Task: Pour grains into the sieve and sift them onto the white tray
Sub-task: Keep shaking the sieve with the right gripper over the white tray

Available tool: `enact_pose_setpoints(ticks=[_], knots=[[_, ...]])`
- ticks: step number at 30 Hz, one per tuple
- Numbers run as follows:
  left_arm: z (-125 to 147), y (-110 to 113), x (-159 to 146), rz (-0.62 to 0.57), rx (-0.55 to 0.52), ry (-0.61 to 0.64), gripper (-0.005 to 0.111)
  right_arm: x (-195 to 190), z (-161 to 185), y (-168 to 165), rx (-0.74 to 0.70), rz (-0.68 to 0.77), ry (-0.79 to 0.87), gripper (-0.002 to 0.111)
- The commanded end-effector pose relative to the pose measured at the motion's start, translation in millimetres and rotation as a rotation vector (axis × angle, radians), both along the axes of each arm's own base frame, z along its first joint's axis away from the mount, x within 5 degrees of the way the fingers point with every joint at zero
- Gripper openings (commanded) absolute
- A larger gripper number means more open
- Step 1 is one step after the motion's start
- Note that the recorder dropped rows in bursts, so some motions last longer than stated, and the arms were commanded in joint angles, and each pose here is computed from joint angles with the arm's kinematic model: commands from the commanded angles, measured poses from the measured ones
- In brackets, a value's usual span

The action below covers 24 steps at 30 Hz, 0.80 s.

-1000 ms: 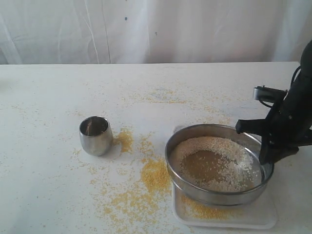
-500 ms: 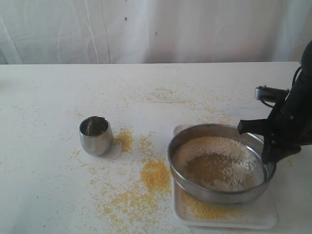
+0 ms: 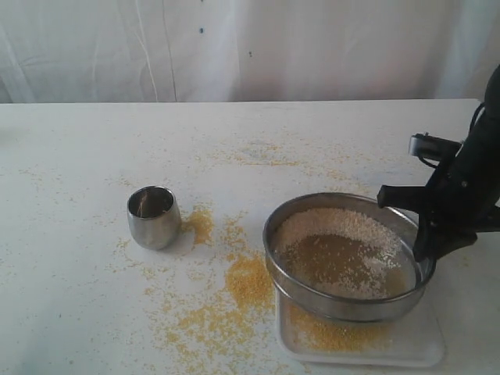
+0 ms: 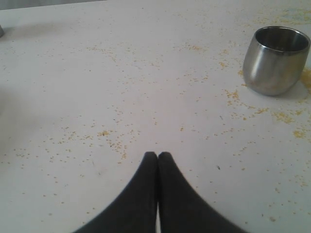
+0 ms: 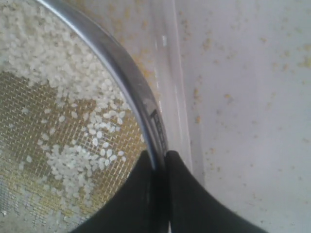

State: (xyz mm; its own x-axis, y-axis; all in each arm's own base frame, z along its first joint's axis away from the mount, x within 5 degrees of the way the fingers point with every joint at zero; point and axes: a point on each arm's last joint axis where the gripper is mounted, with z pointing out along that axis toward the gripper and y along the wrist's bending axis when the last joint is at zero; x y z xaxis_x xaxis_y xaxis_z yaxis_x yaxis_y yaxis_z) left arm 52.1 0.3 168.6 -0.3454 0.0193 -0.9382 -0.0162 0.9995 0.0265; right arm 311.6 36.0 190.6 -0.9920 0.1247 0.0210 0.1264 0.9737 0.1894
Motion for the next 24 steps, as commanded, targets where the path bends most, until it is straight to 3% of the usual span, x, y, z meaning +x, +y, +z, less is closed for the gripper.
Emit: enact_pose_setpoints(ticks=[1,4,6,10,24], knots=[[-1.6,0.1,-0.2,0.001,0.000,0.002,0.000,14.6,5.6,-0.6,0.000,-0.024,-0.178,0.000],[-1.6,0.1,-0.2,0.001,0.000,0.002,0.000,0.7,4.6,1.6,0.023,0.000,-0.025,0.000],[-1.6,0.1,-0.2,0.001,0.000,0.002,0.000,-0.8,4.5,1.2,0.019,0.006,-0.010,0.000],[-1.6,0.1,-0.2,0.001,0.000,0.002,0.000,13.9,5.5,-0.4,0.002,-0.023,-0.170,0.000],[-1.6,0.1,-0.2,0.001,0.000,0.002,0.000,38.6,13.1,-3.7,-0.019,-0.080,-0.450,0.000]])
